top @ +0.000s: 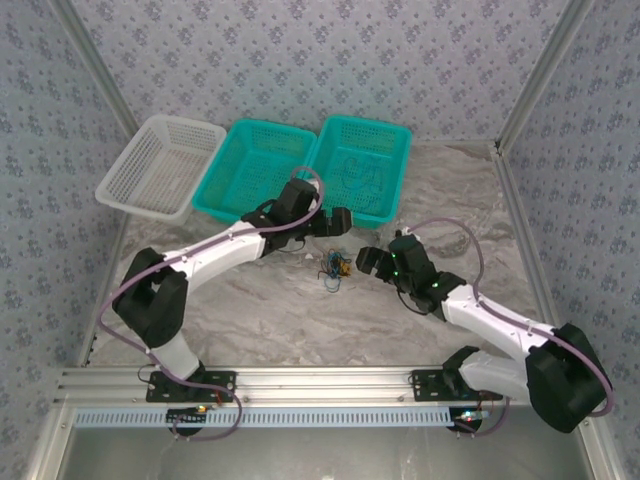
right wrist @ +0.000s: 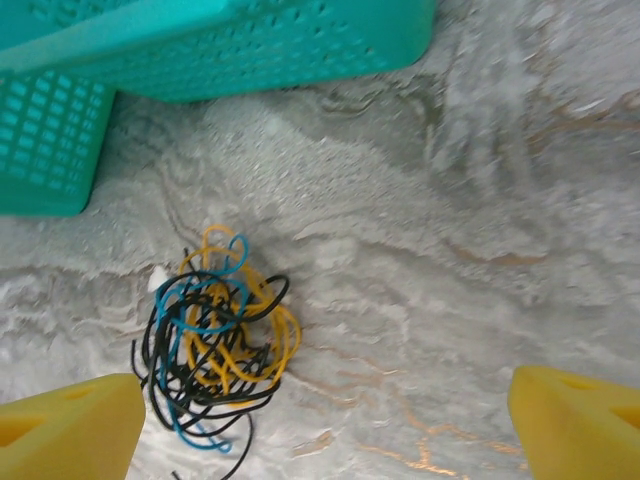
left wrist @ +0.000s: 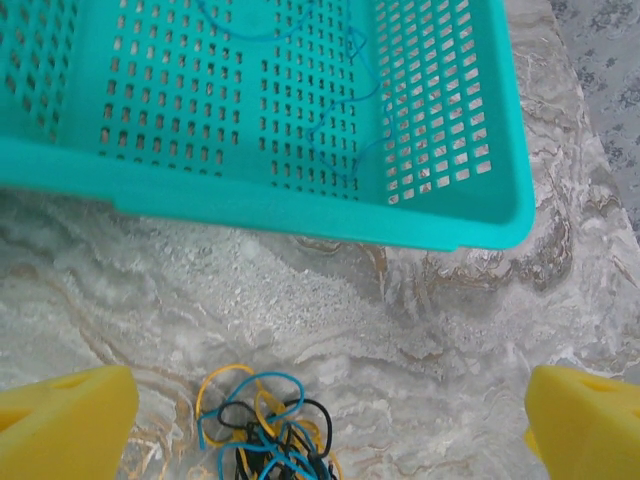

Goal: Untangle the cables

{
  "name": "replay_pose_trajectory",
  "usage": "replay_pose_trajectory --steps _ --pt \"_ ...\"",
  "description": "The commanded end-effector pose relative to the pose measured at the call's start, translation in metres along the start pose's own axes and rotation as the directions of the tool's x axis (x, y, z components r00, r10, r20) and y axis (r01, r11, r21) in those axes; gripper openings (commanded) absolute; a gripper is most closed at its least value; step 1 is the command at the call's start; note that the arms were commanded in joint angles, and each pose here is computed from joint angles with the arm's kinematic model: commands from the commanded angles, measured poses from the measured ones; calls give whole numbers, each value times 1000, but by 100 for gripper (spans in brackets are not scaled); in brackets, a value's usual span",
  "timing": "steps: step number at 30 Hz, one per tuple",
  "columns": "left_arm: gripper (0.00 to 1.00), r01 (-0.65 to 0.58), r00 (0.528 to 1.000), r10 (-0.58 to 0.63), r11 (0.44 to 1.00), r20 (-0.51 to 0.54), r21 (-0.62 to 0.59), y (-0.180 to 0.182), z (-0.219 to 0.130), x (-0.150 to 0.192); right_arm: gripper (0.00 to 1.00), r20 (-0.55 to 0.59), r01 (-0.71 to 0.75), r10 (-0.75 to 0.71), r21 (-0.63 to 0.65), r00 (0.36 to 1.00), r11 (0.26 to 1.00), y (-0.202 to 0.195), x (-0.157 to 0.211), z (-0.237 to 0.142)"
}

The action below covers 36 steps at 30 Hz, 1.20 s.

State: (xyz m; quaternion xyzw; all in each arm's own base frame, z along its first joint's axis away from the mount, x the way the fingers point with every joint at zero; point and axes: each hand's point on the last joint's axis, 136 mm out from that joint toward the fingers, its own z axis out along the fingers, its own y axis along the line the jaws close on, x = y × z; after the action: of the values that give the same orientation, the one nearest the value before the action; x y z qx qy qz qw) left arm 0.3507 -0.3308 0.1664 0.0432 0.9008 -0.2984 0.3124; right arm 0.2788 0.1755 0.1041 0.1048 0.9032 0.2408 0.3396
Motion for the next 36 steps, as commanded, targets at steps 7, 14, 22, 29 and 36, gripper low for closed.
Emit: replay_pose_trajectory --steps 7,14,22,29,36 --pt "99 126 991 -129 988 -23 -92 27 -24 24 86 -113 -9 -13 -191 994 982 53 5 24" --pt "99 171 985 -174 964 4 -201 50 -27 28 80 -163 34 -60 -159 985 987 69 19 53" --pt "99 182 982 -187 960 -3 -212 52 -28 32 75 -201 43 -56 -69 978 997 63 32 77" --pt "99 191 980 -198 957 -10 -217 54 -27 36 59 -197 32 -23 42 980 999 35 40 91" --pt "95 198 975 -215 958 -62 -207 54 -21 49 49 -191 40 -24 79 981 996 16 39 91"
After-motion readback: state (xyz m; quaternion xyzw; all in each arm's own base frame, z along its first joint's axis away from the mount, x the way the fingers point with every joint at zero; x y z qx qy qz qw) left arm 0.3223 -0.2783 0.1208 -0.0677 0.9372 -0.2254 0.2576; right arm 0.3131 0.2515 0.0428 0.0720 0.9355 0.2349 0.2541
